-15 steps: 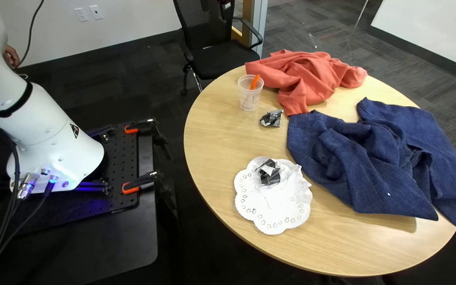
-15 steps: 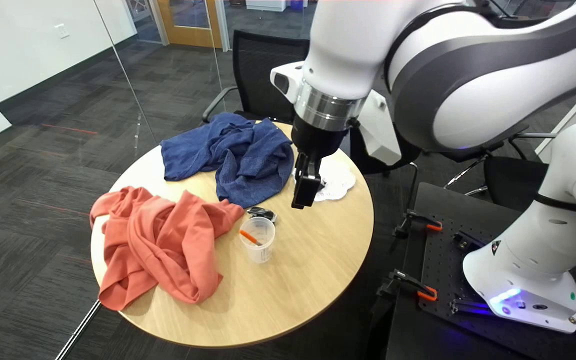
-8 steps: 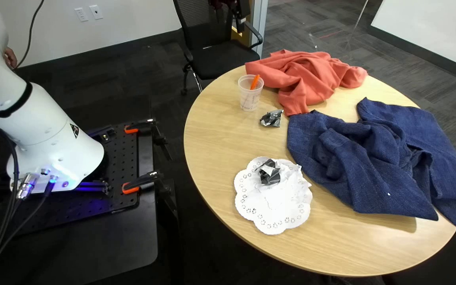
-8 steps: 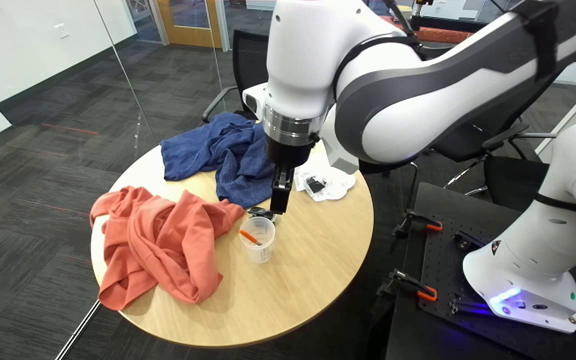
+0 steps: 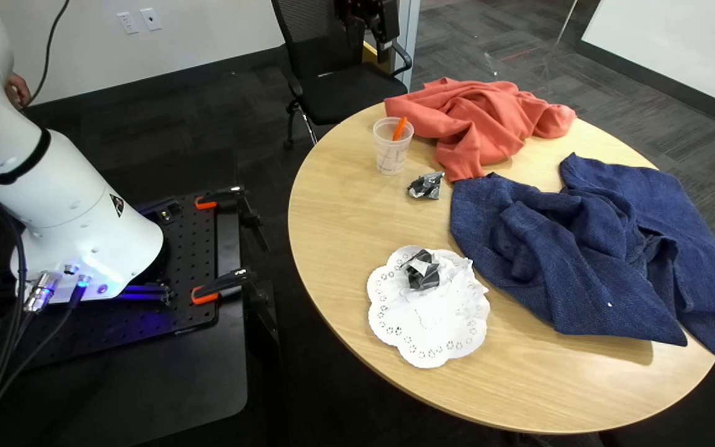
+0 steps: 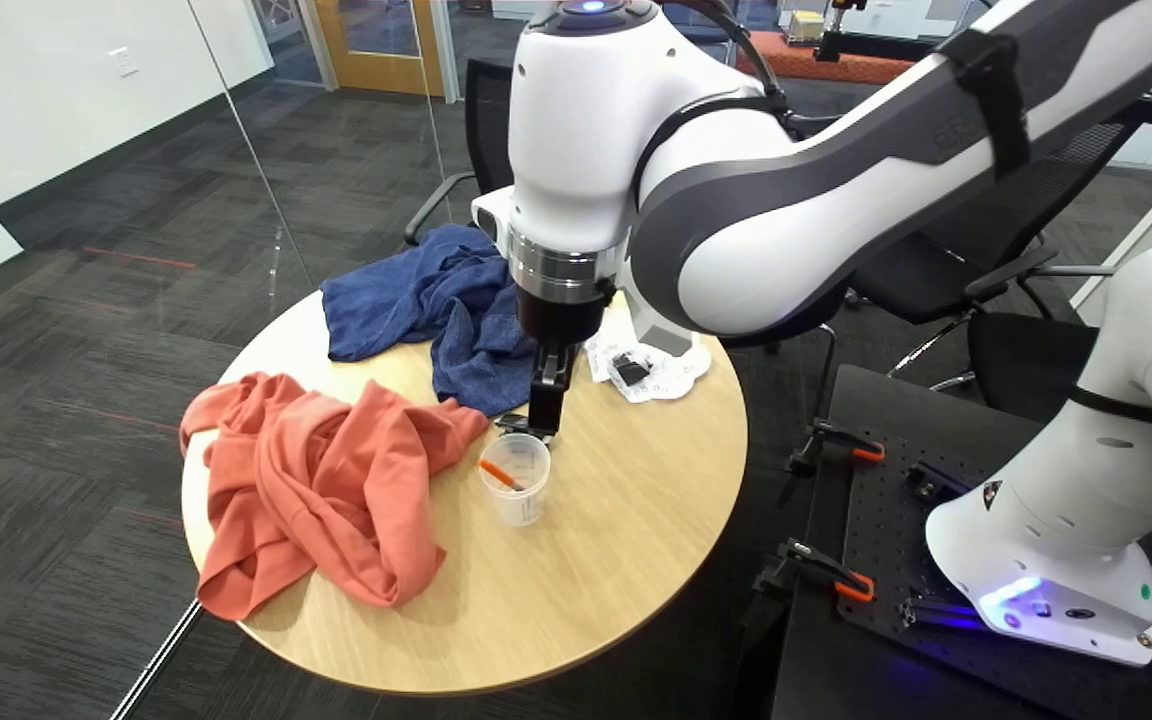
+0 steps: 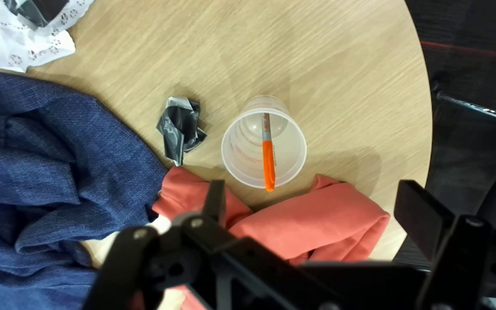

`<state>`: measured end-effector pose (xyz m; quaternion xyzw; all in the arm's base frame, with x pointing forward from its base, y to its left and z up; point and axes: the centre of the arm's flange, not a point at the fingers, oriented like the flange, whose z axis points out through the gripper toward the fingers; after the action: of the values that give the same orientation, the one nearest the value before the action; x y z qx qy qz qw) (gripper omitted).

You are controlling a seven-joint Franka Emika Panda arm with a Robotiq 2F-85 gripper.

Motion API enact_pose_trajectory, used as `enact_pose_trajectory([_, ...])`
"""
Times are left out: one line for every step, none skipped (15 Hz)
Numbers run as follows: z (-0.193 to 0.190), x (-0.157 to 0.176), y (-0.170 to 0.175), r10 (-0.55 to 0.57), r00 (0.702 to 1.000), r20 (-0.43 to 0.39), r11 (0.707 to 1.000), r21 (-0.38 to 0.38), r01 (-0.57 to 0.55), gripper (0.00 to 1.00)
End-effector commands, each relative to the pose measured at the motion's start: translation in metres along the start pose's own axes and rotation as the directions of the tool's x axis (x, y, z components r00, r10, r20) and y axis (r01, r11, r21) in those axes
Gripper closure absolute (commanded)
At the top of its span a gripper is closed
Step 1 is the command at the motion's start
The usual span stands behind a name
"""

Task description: Remove the pen from the plastic cup.

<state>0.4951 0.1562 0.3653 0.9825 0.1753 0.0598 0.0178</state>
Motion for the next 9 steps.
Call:
enact_pose_trajectory([0.0, 0.0, 0.0, 0.0, 1.0, 0.0, 1.0, 0.0, 0.0, 0.0])
enact_pose_trajectory([0.0, 0.0, 0.0, 0.0, 1.0, 0.0, 1.0, 0.0, 0.0, 0.0])
enact_pose_trajectory([0.005, 0.005, 0.002, -0.005, 1.0, -0.009, 1.0, 0.021, 0.005, 0.0])
enact_pose_trajectory([0.009, 0.008, 0.003, -0.017, 1.0, -0.018, 1.0, 0.017, 0.018, 0.0])
enact_pose_trajectory([0.014, 0.011, 0.004, -0.023, 0.999, -0.022, 1.0, -0.002, 0.023, 0.0])
enact_pose_trajectory([0.018, 0.013, 0.006, -0.032, 0.999, -0.032, 0.999, -0.006, 0.032, 0.0])
enact_pose_trajectory([0.023, 0.016, 0.007, -0.041, 0.998, -0.041, 0.999, -0.011, 0.04, 0.0])
enact_pose_trajectory([0.027, 0.019, 0.008, -0.042, 0.998, -0.051, 0.999, -0.016, 0.041, 0.0])
enact_pose_trajectory([0.033, 0.02, 0.009, -0.052, 0.997, -0.053, 0.998, -0.021, 0.051, 0.0])
